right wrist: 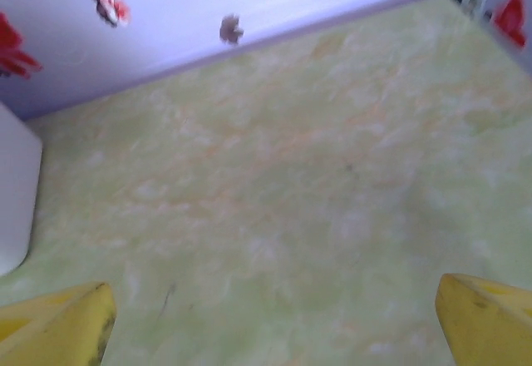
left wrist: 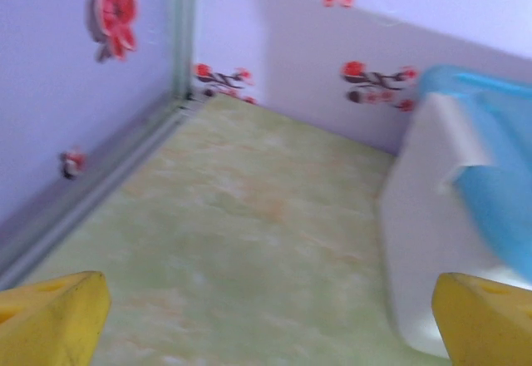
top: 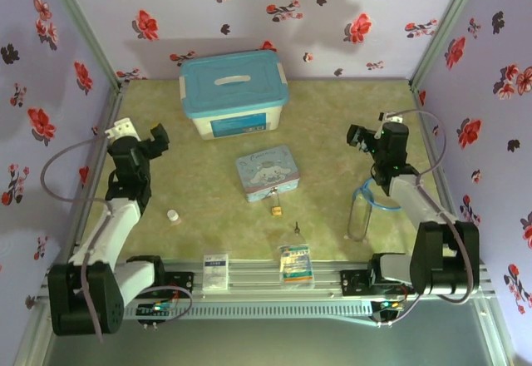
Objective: Unlock a padlock with a key
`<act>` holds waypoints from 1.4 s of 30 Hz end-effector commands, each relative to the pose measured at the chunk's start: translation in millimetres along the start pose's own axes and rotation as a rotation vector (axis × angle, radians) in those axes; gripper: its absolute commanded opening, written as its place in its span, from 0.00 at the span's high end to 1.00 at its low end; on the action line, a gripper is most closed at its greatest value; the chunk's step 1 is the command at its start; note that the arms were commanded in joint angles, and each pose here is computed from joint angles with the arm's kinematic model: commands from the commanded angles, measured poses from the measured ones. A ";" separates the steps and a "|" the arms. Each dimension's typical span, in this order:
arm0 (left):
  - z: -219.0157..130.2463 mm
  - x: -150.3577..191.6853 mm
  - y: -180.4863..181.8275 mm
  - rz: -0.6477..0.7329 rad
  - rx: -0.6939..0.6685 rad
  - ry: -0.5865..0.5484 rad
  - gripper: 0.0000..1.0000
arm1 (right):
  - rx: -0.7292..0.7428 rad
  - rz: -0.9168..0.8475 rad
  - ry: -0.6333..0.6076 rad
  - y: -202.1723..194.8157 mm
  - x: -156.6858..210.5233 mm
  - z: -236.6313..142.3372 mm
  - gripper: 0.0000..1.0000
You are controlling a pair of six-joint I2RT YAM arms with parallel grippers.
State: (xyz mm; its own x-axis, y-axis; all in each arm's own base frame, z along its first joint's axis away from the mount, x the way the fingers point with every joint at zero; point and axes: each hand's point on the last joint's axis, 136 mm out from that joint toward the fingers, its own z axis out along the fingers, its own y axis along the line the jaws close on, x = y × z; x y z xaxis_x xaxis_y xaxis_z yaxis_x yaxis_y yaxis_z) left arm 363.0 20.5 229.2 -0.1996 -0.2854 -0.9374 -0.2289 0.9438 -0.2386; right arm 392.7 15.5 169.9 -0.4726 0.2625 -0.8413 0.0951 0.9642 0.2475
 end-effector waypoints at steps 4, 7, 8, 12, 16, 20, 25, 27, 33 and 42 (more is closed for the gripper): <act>-56.9 40.9 -52.2 -0.090 0.227 0.250 0.00 | -0.057 -0.016 0.273 40.2 62.8 -42.2 0.01; -78.8 55.7 -77.5 -0.180 0.336 0.347 0.00 | -0.105 -0.048 0.359 60.8 93.1 -60.3 0.05; -86.7 63.6 -89.3 -0.188 0.373 0.384 0.00 | -0.104 -0.076 0.390 65.4 105.3 -67.2 0.05; -115.1 85.5 -130.3 -0.164 0.486 0.449 0.00 | -0.121 -0.157 0.476 86.0 146.5 -89.8 0.08; -144.0 103.6 -176.7 -0.114 0.608 0.499 0.00 | -0.167 -0.185 0.547 107.7 182.6 -111.6 0.12; -167.8 125.8 -213.7 -0.074 0.661 0.562 0.00 | -0.144 -0.228 0.560 109.2 200.1 -128.3 0.17; -179.4 162.4 -237.2 -0.114 0.695 0.629 0.00 | -0.190 -0.192 0.615 114.7 231.1 -135.4 0.31; -183.8 170.1 -244.0 -0.125 0.702 0.648 0.00 | -0.229 -0.203 0.621 125.2 237.8 -140.0 0.34; -187.7 200.9 -253.7 -0.139 0.687 0.709 0.03 | -0.228 -0.243 0.640 132.6 256.3 -140.8 0.40; -180.6 216.8 -234.2 -0.187 0.584 0.711 0.08 | -0.204 -0.266 0.655 135.9 277.0 -132.0 0.51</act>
State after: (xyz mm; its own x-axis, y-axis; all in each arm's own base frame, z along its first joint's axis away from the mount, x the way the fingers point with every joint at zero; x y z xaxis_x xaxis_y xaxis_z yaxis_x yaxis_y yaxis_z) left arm 197.7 -299.4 127.4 -0.8084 -0.2327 -0.5407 0.2033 0.7517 -0.6274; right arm 155.0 214.3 38.5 -0.8941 -0.1435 -0.4243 -0.2551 0.9418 0.2190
